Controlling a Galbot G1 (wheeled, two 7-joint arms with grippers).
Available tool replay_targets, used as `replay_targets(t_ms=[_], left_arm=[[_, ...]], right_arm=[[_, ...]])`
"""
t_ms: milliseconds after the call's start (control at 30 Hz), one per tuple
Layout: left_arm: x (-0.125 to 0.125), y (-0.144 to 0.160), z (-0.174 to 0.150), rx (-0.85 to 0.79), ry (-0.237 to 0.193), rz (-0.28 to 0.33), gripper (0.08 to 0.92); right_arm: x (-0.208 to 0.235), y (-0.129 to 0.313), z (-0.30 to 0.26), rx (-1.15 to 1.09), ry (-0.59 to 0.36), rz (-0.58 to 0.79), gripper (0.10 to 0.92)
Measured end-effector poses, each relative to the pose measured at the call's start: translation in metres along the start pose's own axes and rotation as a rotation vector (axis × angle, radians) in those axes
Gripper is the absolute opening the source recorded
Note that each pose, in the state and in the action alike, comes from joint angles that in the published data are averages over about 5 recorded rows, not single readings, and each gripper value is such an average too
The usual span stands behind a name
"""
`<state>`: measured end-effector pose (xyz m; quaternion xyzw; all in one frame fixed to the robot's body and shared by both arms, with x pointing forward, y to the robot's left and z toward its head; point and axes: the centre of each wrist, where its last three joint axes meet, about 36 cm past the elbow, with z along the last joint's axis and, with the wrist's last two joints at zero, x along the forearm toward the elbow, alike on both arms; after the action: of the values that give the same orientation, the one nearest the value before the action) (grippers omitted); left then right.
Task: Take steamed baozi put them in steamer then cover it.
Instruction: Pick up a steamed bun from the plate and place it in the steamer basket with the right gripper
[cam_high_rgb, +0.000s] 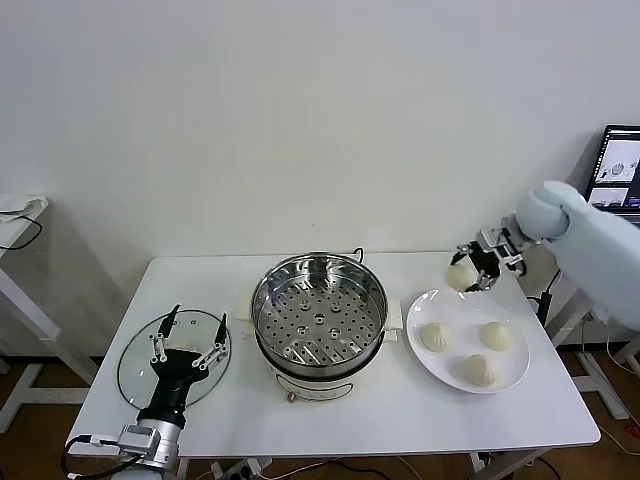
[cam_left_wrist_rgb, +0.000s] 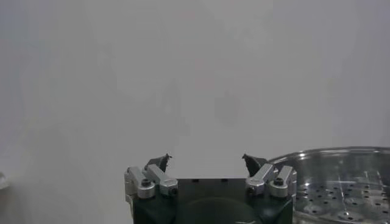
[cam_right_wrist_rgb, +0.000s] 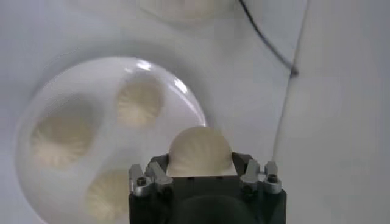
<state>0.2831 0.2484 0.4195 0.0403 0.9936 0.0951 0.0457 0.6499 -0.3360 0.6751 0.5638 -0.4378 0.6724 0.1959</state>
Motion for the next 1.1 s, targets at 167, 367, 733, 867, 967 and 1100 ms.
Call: replay_targets(t_ms=[167, 367, 733, 867, 967, 1100], left_arm=[[0.004, 0.003, -0.003, -0.011, -0.003, -0.004, 0.823], [0.006, 0.006, -0.003, -0.020, -0.003, -0.004, 0.823], [0.007, 0.013, -0.001, -0.046, 0.006, -0.006, 0.823], [0.007, 0.017, 0.002, -0.053, 0.013, -0.010, 0.823], [0.007, 0.018, 0.003, -0.055, 0.017, -0.012, 0.823], [0.008, 0.020, 0.005, -0.059, 0.023, -0.013, 0.823]], right_arm=[[0.032, -0.030, -0.050, 0.223, -0.029, -0.011, 0.701], [0.040, -0.062, -0.102, 0.454, -0.054, -0.049, 0.702], [0.015, -0.115, -0.175, 0.757, -0.073, -0.094, 0.704], [-0.002, -0.129, -0.190, 0.816, -0.077, -0.110, 0.704], [-0.018, -0.138, -0.198, 0.845, -0.081, -0.118, 0.704], [-0.040, -0.146, -0.203, 0.861, -0.089, -0.126, 0.704]])
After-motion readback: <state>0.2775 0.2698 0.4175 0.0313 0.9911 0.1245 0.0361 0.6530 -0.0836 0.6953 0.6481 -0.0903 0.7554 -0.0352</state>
